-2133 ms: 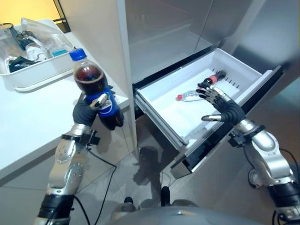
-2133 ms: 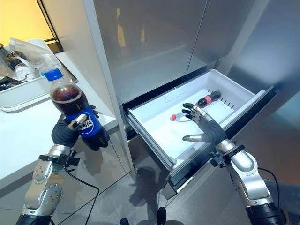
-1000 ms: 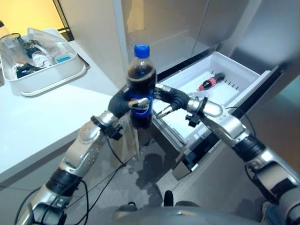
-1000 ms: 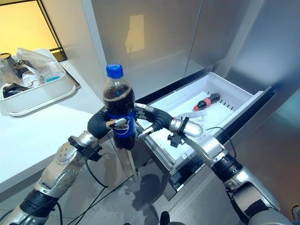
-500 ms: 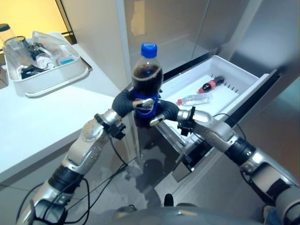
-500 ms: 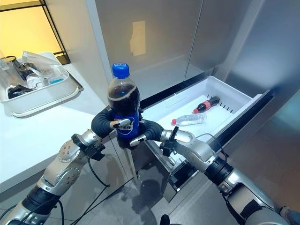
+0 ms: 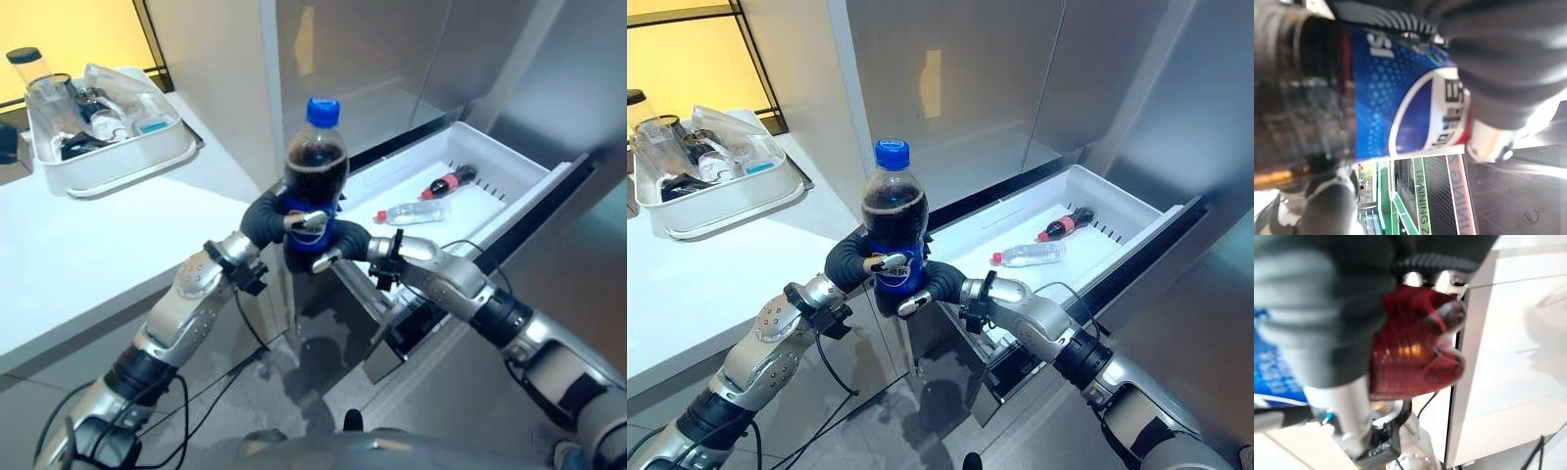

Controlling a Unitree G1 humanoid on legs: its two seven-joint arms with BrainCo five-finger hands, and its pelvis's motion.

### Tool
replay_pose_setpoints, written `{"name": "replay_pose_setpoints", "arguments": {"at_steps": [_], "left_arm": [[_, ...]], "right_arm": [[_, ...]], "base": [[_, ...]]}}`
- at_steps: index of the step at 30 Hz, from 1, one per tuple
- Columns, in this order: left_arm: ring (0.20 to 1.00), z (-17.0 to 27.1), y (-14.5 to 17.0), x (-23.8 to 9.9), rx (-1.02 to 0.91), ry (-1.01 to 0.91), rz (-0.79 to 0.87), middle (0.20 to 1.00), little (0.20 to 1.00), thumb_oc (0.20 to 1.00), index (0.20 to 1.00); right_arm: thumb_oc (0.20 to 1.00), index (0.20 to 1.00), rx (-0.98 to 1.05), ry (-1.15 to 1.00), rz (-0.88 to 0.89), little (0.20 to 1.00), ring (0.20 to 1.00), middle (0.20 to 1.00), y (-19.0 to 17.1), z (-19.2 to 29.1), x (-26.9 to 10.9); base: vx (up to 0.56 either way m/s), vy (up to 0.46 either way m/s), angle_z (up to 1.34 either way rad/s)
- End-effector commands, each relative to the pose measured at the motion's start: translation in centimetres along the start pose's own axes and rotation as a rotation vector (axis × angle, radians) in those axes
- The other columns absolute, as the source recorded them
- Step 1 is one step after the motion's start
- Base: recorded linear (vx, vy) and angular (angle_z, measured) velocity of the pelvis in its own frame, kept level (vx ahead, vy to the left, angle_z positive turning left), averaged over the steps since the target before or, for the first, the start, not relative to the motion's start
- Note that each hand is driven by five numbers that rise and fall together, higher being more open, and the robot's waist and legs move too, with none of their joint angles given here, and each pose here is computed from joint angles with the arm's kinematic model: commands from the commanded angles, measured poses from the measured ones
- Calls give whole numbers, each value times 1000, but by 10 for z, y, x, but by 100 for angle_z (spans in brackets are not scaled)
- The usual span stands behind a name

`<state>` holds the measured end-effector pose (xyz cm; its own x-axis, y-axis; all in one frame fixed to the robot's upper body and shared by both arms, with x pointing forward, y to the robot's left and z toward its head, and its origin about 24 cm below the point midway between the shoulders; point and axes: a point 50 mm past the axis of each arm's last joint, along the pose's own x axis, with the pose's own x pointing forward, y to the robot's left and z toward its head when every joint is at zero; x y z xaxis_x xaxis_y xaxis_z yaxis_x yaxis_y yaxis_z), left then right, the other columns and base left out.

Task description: Take the drinks into the refrigerator

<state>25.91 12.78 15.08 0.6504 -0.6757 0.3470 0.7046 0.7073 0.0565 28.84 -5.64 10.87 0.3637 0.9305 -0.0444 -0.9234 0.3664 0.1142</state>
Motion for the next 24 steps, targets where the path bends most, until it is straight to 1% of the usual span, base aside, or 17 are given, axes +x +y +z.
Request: {"name": "replay_pose_setpoints", "arguments": {"at_steps": [1,7,22,23,24], "left_arm": [[200,59,-20,39,61,-352,-141,200,200,200,200],[200,56,-22,40,40,-355,-129,200,200,200,200],[200,47,-21,37,22,-329,-111,200,200,200,200],[661,46,-22,37,17,-325,-105,661,661,661,661],[1000,45,-21,37,20,-321,-100,1000,1000,1000,1000]], "right_arm": [[200,200,-17,-129,147,200,200,200,23,25,27],[200,200,-7,-172,142,200,200,200,25,29,35],[200,200,31,-182,131,200,200,200,27,22,36],[200,200,40,-189,131,200,200,200,28,22,36],[200,200,46,-191,125,200,200,200,27,21,35]], "base": [[0,0,0],[0,0,0],[0,0,0],[0,0,0],[0,0,0]]}}
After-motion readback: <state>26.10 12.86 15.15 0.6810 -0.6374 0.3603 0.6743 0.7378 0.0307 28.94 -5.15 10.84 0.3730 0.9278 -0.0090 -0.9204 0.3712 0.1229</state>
